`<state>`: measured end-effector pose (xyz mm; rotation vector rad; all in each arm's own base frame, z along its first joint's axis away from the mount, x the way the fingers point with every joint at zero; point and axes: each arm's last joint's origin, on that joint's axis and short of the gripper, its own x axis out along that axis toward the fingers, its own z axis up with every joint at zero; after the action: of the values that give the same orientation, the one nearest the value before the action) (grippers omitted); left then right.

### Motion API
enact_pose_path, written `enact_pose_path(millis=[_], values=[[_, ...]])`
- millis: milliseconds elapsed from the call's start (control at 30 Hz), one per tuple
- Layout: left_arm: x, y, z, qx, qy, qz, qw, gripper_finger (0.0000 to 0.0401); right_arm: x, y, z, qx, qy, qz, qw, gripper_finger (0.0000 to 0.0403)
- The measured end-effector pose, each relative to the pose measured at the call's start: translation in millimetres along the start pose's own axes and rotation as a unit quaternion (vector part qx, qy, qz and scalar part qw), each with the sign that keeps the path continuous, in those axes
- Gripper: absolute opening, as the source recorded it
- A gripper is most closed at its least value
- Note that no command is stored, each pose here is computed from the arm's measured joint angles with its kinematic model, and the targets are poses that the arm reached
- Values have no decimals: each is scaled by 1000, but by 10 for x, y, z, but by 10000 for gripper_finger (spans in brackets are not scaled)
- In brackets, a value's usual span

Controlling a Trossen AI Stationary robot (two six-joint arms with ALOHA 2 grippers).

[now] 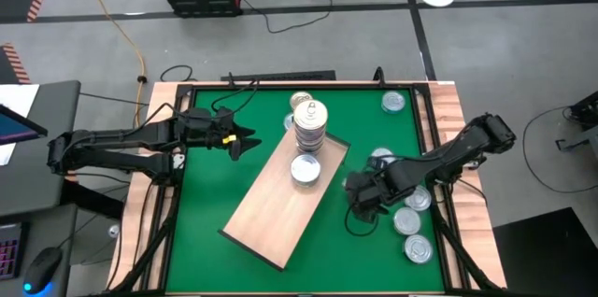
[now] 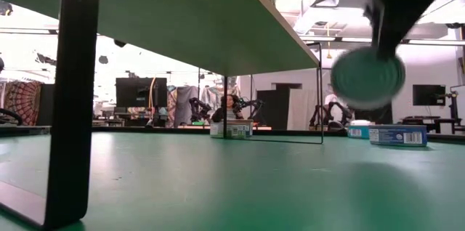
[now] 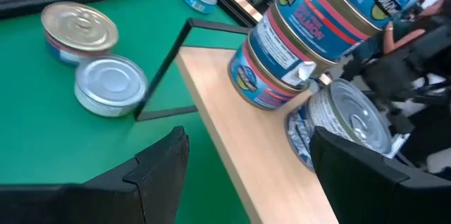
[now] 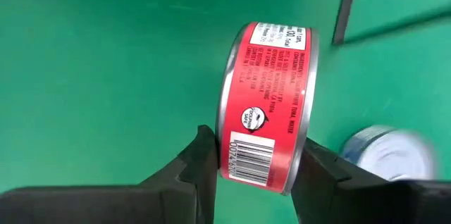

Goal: Stack canned seafood by type on shelf
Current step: Stack the red tuna can on top of the green tuna can on the shelf

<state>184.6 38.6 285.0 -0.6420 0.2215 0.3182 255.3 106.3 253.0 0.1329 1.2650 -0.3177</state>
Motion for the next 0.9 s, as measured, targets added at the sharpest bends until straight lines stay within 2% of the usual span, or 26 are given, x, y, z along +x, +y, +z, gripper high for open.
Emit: enact_pose_path(millis=[200, 333, 500, 633, 733, 800, 900], values=[[20, -5, 4, -31, -2, -4, 1000, 281, -454, 126, 117, -119, -56, 15, 991, 157], [17, -40, 35, -86, -7, -33, 996, 281, -701, 200, 153, -209, -112, -5, 971, 157], [4, -122, 100, -160, -7, -105, 982, 281, -1003, 260, 197, -333, -190, -74, 921, 157], [-25, -207, 180, -205, -26, -165, 964, 281, -1201, 293, 273, -388, -254, -151, 873, 157], [-66, -305, 243, -209, -62, -211, 953, 281, -1236, 302, 370, -425, -278, -192, 839, 157], [-88, -365, 249, -196, -82, -224, 951, 281, -1193, 301, 466, -437, -280, -207, 829, 158], [-108, -447, 231, -168, -100, -217, 956, 281, -1063, 298, 586, -443, -261, -243, 823, 158]])
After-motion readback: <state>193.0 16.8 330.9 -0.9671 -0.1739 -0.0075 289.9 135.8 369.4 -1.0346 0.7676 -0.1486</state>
